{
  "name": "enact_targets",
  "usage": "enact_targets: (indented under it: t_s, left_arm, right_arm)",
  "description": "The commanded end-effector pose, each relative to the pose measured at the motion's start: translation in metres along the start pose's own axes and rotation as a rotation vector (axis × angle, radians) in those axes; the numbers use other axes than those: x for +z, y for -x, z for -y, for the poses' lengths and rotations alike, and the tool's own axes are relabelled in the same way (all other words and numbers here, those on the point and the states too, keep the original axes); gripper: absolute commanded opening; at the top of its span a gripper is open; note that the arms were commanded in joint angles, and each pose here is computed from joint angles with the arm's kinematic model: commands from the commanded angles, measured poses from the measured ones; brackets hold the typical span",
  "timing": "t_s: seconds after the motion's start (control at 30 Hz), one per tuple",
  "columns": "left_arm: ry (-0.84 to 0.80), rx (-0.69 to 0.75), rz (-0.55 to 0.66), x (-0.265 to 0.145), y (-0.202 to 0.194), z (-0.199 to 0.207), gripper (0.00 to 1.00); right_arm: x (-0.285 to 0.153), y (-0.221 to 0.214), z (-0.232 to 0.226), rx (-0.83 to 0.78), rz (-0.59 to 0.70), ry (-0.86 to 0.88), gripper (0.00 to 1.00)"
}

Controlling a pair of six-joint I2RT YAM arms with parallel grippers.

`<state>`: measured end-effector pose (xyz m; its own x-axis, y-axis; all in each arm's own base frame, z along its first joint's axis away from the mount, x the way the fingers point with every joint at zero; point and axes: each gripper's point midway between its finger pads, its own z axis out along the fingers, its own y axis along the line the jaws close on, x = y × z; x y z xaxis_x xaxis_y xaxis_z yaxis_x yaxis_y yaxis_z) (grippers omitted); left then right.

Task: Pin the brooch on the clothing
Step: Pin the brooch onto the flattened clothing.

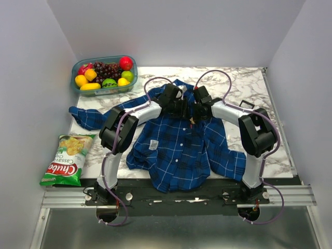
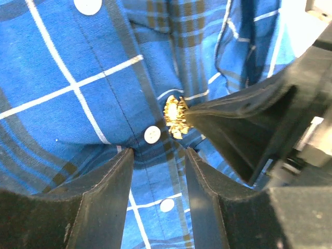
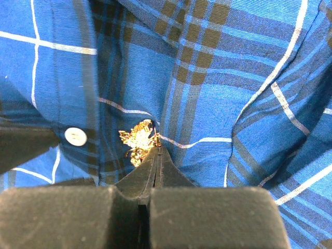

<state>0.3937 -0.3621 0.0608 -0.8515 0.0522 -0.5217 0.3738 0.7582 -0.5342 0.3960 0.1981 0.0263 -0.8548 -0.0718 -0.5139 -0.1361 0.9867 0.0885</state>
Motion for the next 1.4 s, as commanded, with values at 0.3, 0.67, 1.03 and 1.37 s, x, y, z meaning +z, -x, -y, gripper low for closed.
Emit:
enact_targets:
  t_s: [0.3,0.67,1.03,1.37]
  left_arm:
    - [-0.082,0.101,0.040,0.010,0.001,0.033,0.54]
    - [0.207,0.089,-0.101,0.023,-0.040,-0.032,0.54]
    - [0.079,0.049,-0.175,0.047,-0.069,-0.016,0.26]
    - [0.111,0.084,-0.192,0.049,-0.073,-0.017,0.16]
  right_arm:
    - [-0.006,-0.010,0.015,0.030,0.010,-0.076,0.00]
    - [-0.007,-0.014,0.015,0.059,0.017,-0.071,0.00]
    - [-0.013,-0.004,0.004,-0.015,0.128,0.033,0.00]
    - [-0.011,-0.007,0.005,-0.051,0.137,0.040,0.00]
